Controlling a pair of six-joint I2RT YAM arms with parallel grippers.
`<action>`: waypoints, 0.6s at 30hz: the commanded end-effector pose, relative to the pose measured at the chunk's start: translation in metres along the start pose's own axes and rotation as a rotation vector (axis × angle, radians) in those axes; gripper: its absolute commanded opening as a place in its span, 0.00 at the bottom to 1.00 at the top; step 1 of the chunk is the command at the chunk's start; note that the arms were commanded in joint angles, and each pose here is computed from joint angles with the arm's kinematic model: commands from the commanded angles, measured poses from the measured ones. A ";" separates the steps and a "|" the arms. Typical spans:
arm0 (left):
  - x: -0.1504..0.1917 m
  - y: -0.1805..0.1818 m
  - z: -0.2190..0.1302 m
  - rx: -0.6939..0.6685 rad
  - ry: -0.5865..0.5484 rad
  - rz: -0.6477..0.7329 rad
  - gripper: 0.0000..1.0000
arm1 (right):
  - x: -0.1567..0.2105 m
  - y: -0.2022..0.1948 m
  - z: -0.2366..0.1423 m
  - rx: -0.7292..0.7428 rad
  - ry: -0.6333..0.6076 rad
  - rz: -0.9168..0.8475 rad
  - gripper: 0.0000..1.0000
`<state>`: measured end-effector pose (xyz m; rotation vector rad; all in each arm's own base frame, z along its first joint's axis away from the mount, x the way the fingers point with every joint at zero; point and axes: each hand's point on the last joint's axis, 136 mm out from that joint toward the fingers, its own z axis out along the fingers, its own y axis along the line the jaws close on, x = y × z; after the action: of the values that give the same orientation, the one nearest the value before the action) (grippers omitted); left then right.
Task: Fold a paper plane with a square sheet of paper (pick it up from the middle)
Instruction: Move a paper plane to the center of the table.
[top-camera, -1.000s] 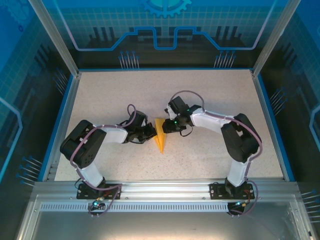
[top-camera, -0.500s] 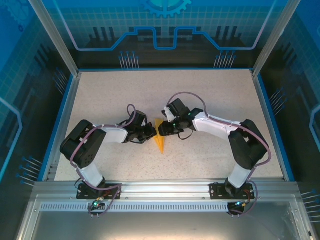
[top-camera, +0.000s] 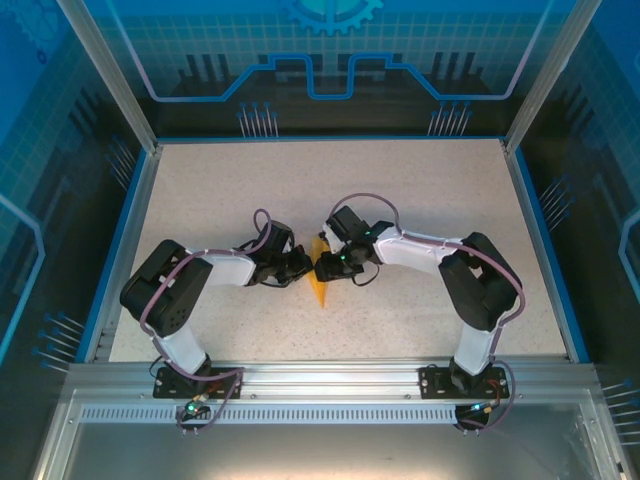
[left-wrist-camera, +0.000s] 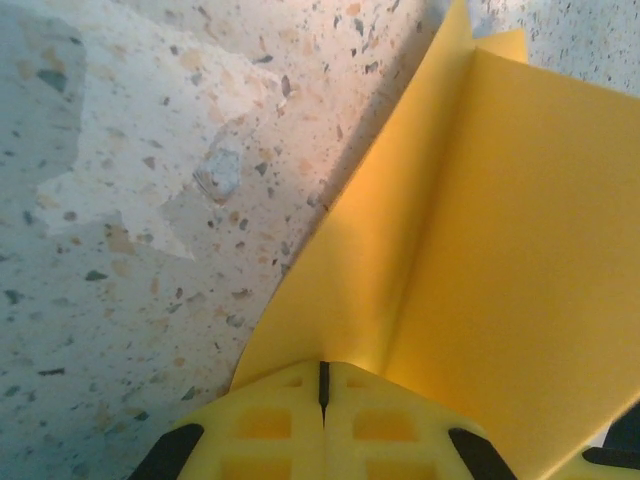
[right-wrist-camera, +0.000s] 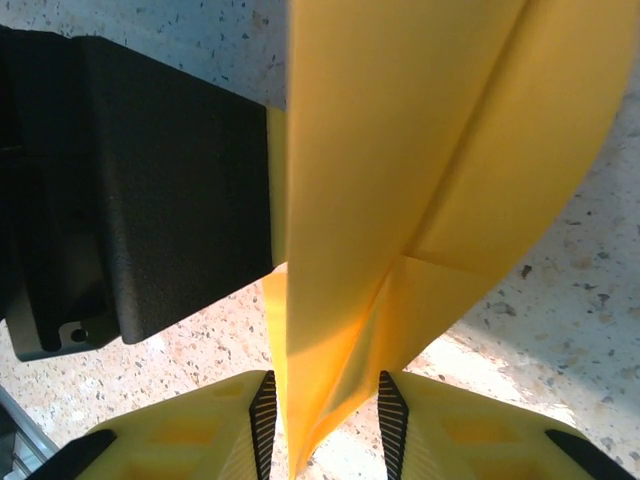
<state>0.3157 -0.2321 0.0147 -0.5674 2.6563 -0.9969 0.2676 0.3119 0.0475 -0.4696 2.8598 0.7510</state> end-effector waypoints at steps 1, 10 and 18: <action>-0.002 -0.011 -0.006 0.015 0.001 0.000 0.04 | 0.002 0.008 0.006 -0.004 0.025 -0.003 0.34; -0.002 -0.013 -0.008 0.017 -0.001 -0.001 0.05 | 0.002 0.004 0.011 0.027 0.031 0.020 0.32; -0.004 -0.022 -0.020 0.033 -0.019 0.009 0.06 | -0.001 0.002 0.004 0.050 -0.001 0.055 0.32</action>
<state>0.3128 -0.2306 0.0228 -0.5727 2.6559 -0.9980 0.2701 0.3143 0.0404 -0.4128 2.8852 0.7116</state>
